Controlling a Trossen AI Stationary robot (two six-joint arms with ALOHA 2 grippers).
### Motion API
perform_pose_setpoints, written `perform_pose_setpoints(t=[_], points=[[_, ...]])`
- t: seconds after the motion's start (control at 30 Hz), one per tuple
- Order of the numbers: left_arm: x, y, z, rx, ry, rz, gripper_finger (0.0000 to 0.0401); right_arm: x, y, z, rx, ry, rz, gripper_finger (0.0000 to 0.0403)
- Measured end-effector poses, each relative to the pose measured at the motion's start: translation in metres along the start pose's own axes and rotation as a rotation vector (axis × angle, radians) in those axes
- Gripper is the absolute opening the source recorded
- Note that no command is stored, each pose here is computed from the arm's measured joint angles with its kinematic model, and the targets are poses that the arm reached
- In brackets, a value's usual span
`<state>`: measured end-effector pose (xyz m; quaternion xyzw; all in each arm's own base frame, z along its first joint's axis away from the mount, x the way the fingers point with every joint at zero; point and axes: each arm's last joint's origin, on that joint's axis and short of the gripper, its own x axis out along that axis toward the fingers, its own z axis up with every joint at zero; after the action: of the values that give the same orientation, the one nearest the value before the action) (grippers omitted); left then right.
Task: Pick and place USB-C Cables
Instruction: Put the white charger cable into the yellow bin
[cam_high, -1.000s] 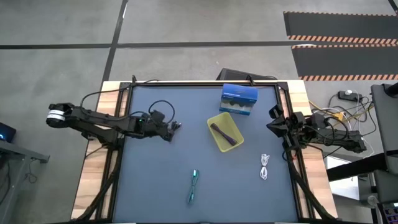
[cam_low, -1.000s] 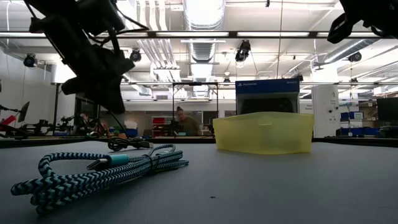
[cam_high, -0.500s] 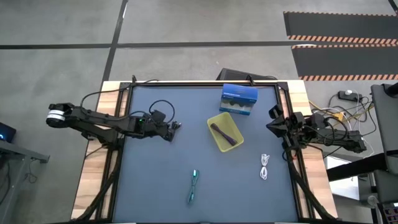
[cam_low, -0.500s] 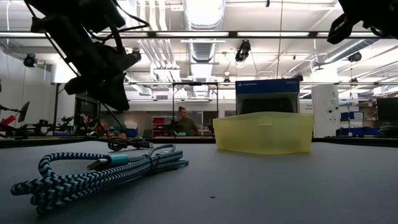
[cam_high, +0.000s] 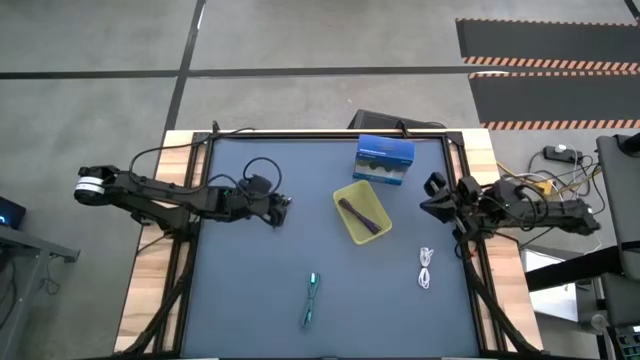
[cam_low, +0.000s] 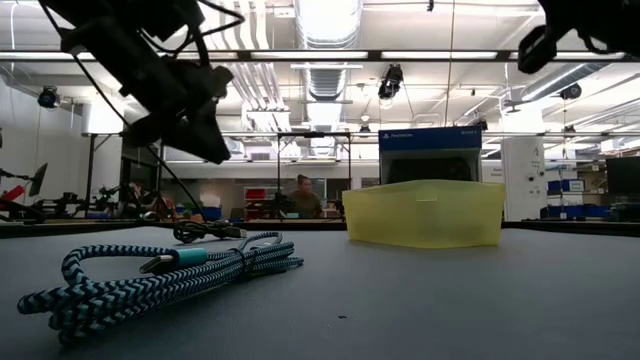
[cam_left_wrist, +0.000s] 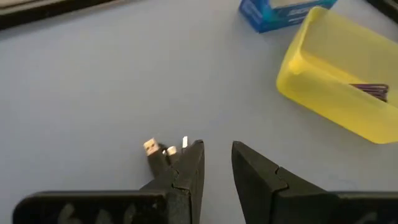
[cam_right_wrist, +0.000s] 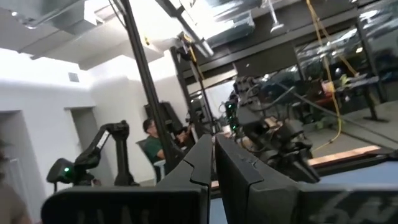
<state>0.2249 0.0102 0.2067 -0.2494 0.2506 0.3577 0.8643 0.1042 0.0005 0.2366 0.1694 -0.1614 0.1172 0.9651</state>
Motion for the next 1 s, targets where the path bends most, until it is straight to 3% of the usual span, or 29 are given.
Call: perform_pose_setpoints(t=[0.17, 0.43, 0.57, 0.77, 0.87, 1.0], points=[[0.000, -0.004, 0.005, 0.042, -0.038, -0.035, 0.0066, 0.026, 0.003, 0.008, 0.048, 0.088, 0.001, 0.0013], [0.000, -0.005, 0.005, 0.090, -0.047, -0.043, 0.0066, 0.072, 0.008, 0.005, 0.268, 0.373, -0.068, 0.0013], [0.000, -0.005, 0.005, 0.091, -0.048, -0.044, 0.0066, 0.087, 0.014, 0.002, 0.435, 0.526, -0.141, 0.0013], [0.000, -0.005, 0.005, 0.092, -0.048, -0.043, 0.0066, 0.090, 0.016, -0.014, 0.729, 0.840, -0.430, 0.0013], [0.000, -0.005, 0.005, 0.107, -0.051, -0.045, 0.0066, 0.080, 0.016, -0.026, 0.857, 1.043, -0.661, 0.0013], [0.000, -0.006, 0.007, 0.157, -0.063, -0.053, 0.0066, 0.064, 0.017, -0.038, 0.937, 1.268, -0.869, 0.0013]])
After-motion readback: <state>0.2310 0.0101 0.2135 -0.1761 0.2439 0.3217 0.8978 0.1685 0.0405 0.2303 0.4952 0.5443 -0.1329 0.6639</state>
